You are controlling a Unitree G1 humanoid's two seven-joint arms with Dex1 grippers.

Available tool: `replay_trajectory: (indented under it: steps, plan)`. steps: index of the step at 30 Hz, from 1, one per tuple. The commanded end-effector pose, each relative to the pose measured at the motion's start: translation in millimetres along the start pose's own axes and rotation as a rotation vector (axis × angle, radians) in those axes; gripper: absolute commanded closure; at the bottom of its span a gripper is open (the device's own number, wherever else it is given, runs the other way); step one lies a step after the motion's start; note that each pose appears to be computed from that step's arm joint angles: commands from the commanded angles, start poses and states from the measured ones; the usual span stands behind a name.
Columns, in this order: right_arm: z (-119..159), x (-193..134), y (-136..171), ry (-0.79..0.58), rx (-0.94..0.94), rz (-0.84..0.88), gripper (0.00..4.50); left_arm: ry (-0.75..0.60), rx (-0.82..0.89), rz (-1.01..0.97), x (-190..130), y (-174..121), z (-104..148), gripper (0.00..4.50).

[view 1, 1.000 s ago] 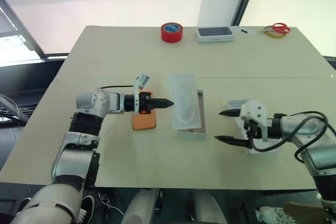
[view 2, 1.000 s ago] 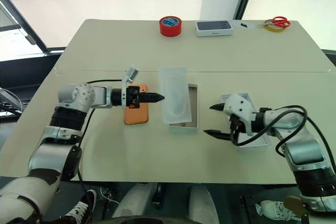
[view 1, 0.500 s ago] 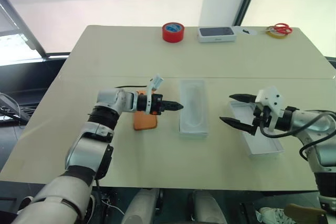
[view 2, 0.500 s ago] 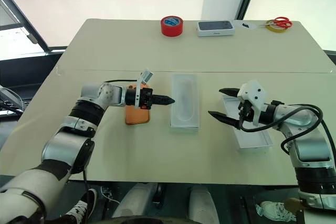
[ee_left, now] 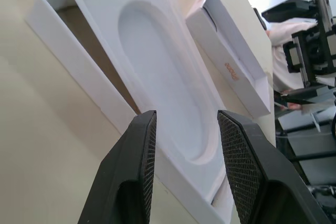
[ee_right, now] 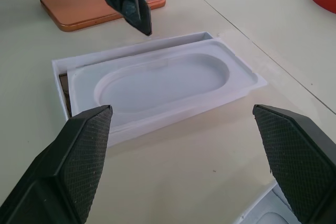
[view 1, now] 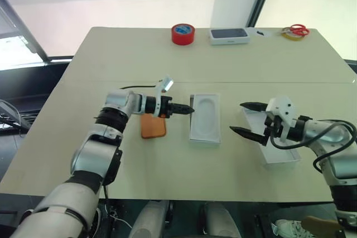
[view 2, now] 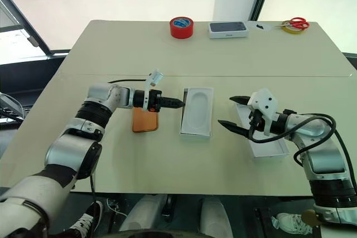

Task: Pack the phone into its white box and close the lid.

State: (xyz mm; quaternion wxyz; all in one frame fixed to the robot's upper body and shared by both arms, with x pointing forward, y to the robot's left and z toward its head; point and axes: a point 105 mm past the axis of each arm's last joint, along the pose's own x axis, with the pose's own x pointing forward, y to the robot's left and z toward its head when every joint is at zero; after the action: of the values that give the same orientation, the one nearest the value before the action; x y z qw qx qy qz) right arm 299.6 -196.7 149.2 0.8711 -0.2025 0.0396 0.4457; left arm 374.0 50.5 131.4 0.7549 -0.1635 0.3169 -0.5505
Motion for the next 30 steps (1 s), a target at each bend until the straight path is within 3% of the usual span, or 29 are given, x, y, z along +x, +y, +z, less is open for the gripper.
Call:
replay_trajectory:
  steps: [1, 3, 6, 7, 10, 13, 20, 24, 30]
  plan:
    - [16, 7, -3, -0.05, -0.051, -0.003, 0.0, -0.082, 0.157, -0.017, -14, -15, 23, 2.6]
    - [22, 15, -6, -0.08, -0.05, -0.011, 0.0, -0.18, 0.249, 0.019, -24, -16, 34, 2.6]
    - [30, 34, -12, -0.094, -0.121, -0.047, 0.85, -0.269, 0.577, 0.163, -42, -12, 38, 2.53]
    - [30, 40, -11, -0.082, -0.156, -0.051, 1.39, -0.264, 0.671, 0.209, -46, -9, 33, 2.53]
    - [28, 64, -11, -0.042, -0.201, -0.067, 3.06, -0.326, 0.671, 0.171, -57, -14, 19, 2.53]
    - [19, 83, -9, 0.037, -0.285, -0.072, 4.46, -0.383, 0.725, 0.219, -72, -15, 5, 2.53]
    - [14, 100, 0, 0.135, -0.451, 0.029, 4.46, -0.391, 0.789, 0.287, -97, -11, -28, 2.53]
    - [3, 103, 22, 0.181, -0.508, 0.178, 4.46, -0.423, 0.786, 0.299, -99, -15, -28, 2.53]
    - [4, 100, 64, 0.144, -0.452, 0.39, 4.46, -0.445, 0.79, 0.309, -100, -20, -24, 2.53]
